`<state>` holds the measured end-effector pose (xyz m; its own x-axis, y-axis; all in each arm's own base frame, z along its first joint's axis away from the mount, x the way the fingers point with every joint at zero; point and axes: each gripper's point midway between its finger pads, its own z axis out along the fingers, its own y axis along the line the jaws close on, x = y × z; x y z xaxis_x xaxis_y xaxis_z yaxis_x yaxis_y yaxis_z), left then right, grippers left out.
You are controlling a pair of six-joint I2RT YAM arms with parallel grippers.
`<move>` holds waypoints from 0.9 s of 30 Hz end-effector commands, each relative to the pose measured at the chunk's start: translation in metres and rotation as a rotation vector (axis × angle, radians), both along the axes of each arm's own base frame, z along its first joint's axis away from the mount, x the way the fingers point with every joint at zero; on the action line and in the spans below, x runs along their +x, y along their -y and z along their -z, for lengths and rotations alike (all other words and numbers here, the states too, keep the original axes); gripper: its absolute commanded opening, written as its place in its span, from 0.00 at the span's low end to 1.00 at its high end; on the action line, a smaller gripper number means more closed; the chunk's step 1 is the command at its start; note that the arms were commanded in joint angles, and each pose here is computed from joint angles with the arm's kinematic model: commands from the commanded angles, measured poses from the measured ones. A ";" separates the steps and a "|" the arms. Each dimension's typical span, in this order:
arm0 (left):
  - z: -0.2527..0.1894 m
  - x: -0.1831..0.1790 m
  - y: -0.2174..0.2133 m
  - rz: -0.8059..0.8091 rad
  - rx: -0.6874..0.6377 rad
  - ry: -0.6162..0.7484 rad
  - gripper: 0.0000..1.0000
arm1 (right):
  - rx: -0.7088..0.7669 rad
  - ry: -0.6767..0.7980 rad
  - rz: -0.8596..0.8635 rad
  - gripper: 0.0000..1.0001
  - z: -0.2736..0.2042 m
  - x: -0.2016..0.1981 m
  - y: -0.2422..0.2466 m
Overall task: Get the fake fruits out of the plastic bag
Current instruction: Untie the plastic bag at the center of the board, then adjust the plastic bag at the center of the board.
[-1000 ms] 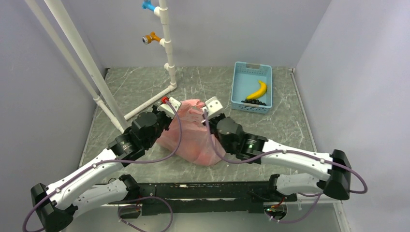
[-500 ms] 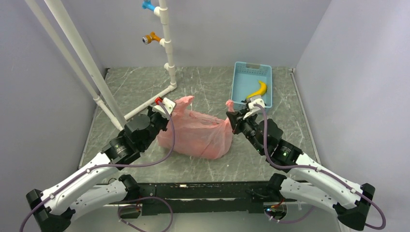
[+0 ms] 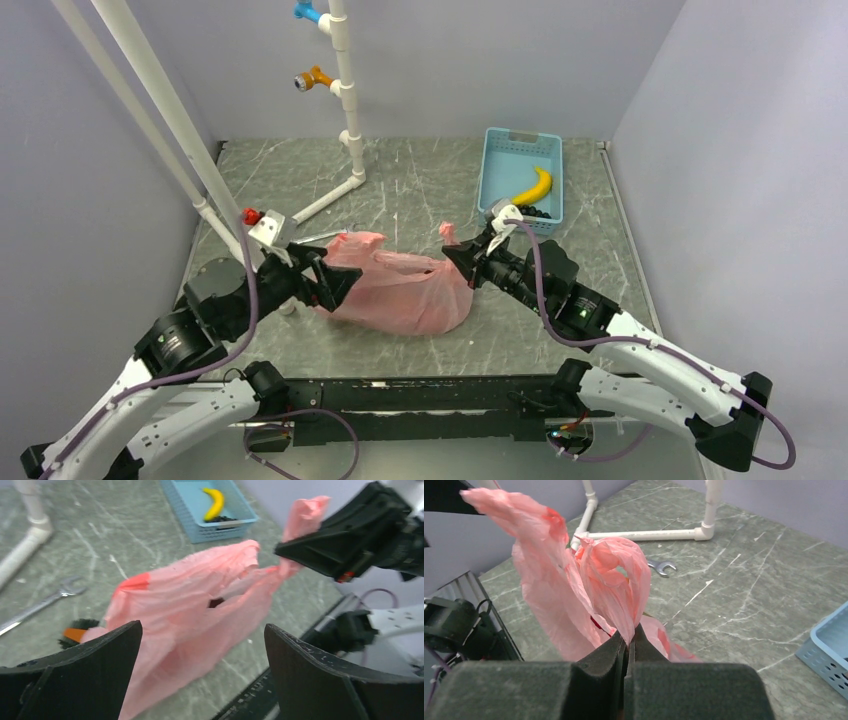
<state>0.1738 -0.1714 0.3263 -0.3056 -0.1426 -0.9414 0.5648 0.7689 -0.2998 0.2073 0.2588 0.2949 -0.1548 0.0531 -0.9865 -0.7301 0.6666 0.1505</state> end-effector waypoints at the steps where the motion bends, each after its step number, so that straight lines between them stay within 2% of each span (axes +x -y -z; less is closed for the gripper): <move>1: -0.009 -0.032 0.014 0.133 -0.112 -0.131 0.99 | 0.038 0.053 -0.067 0.00 -0.017 -0.006 -0.009; 7: -0.023 -0.012 0.030 0.123 0.074 -0.225 0.94 | 0.046 0.042 -0.110 0.00 -0.020 -0.011 -0.015; 12: -0.015 0.021 0.026 -0.015 0.246 -0.268 0.89 | 0.052 0.043 -0.117 0.00 -0.028 -0.014 -0.015; 16: -0.022 0.028 0.051 0.090 0.245 -0.204 0.94 | 0.066 0.036 -0.119 0.00 -0.030 -0.016 -0.013; 21: -0.027 0.041 0.056 0.073 0.260 -0.150 0.91 | 0.077 0.028 -0.130 0.00 -0.029 -0.019 -0.014; 23: -0.021 0.044 0.058 0.082 0.280 -0.142 0.87 | 0.080 0.024 -0.120 0.00 -0.030 -0.017 -0.014; 27: -0.008 0.054 0.053 0.029 0.349 -0.163 0.65 | 0.083 0.016 -0.095 0.00 -0.034 -0.012 -0.013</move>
